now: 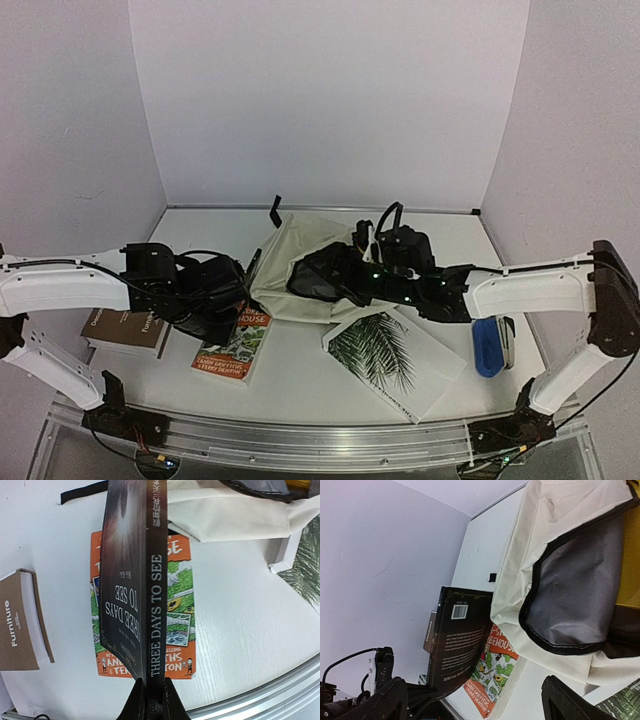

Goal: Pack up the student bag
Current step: Pick up the book from the center of the board.

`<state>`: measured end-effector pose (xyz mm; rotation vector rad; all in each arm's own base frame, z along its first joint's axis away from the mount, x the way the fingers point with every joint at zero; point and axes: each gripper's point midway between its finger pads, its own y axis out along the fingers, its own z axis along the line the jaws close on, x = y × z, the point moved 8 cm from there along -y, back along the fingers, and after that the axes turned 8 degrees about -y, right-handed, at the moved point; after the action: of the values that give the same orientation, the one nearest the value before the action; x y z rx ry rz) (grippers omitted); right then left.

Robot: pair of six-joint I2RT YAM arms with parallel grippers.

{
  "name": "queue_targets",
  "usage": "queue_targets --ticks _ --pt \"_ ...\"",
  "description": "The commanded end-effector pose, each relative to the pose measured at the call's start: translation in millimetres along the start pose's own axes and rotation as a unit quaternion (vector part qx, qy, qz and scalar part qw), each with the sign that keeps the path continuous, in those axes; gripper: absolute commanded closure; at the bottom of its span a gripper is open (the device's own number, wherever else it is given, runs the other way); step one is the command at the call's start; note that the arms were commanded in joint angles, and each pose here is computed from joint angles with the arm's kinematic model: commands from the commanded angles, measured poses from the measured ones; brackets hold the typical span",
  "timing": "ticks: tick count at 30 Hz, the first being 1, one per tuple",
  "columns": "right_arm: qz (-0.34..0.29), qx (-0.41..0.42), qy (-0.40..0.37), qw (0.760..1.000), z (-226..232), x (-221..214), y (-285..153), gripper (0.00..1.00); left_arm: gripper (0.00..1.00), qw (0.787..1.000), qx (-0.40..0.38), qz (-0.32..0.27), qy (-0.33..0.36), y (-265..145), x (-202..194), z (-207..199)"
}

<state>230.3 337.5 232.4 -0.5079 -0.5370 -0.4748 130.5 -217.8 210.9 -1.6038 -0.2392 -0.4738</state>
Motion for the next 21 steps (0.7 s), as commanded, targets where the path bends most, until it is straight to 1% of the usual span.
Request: queue_targets --ticks 1,9,21 --pt "0.013 0.052 0.025 0.998 23 8 16 0.08 1.0 0.995 -0.09 -0.049 0.01 -14 21 -28" --pt "0.051 0.052 0.045 0.996 18 -10 47 0.12 1.0 0.988 -0.14 -0.05 0.029 -12 24 -45" --pt "0.063 0.055 0.038 0.996 18 -20 76 0.14 1.0 0.985 -0.167 -0.026 0.044 1 21 -61"
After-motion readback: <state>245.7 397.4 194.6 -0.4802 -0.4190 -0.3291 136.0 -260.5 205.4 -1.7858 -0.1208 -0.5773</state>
